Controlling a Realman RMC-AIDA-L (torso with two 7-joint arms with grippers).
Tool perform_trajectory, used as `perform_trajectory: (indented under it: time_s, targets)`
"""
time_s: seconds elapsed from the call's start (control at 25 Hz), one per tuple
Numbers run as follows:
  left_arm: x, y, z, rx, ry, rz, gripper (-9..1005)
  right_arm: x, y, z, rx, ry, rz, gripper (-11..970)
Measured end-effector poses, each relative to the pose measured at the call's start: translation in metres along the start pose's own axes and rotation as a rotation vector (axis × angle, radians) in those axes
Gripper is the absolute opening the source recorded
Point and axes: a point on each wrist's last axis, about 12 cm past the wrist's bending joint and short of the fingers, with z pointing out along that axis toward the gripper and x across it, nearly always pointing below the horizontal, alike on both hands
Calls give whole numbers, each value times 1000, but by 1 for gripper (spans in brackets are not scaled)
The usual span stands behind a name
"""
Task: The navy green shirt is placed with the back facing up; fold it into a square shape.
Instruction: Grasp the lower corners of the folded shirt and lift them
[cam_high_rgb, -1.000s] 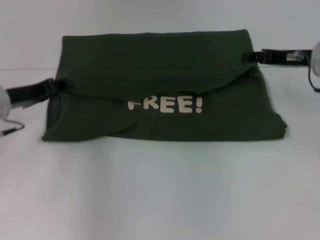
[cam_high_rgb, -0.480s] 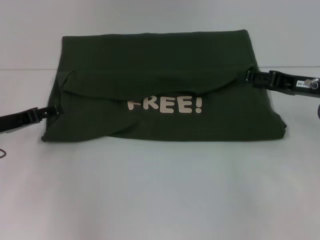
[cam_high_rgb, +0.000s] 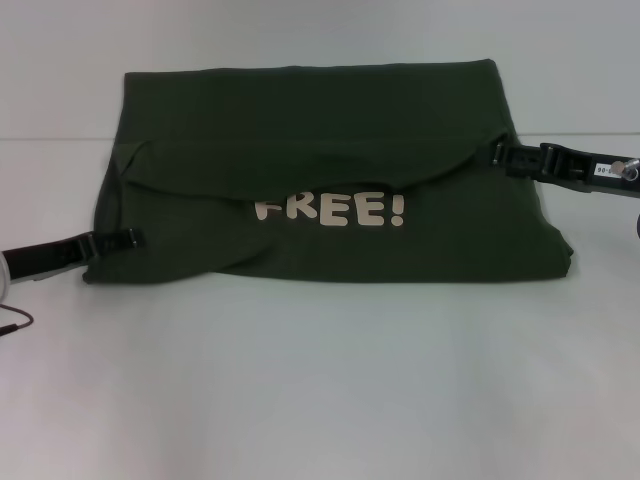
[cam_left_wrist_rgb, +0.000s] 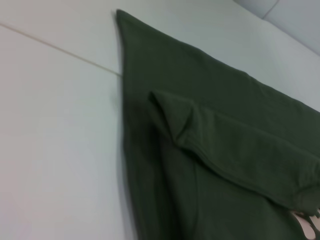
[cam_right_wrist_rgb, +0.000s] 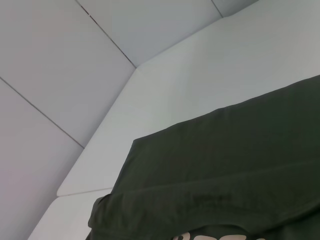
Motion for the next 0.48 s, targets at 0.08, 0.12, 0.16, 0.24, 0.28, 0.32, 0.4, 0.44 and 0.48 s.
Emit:
perform_trajectory:
  time_s: [0.08, 0.12, 0.16, 0.24, 0.28, 0.32, 0.4, 0.44, 0.48]
  targets:
    - [2, -2, 1, 6, 9, 2, 905, 0, 0, 0, 0, 0, 0, 795]
    - [3, -3, 2, 9, 14, 3, 903, 0, 0, 0, 0, 0, 0, 795]
    - [4, -4, 3, 12, 18, 4, 901, 0, 0, 0, 0, -1, 1, 795]
    - [5, -5, 4, 19, 23, 3, 896, 0, 0, -1, -1, -2, 2, 795]
    - [6, -6, 4, 21, 23, 3, 894, 0, 0, -1, -1, -2, 2, 795]
    - [5, -6, 4, 22, 23, 4, 892, 0, 0, -1, -1, -1, 3, 795]
    - [4, -6, 4, 21, 19, 6, 829, 1, -1, -1, -1, -2, 5, 795]
    - [4, -6, 4, 20, 15, 4, 797, 1, -1, -2, -3, -3, 7, 795]
    - [4, -6, 3, 20, 12, 3, 766, 1, -1, -2, -4, -4, 8, 795]
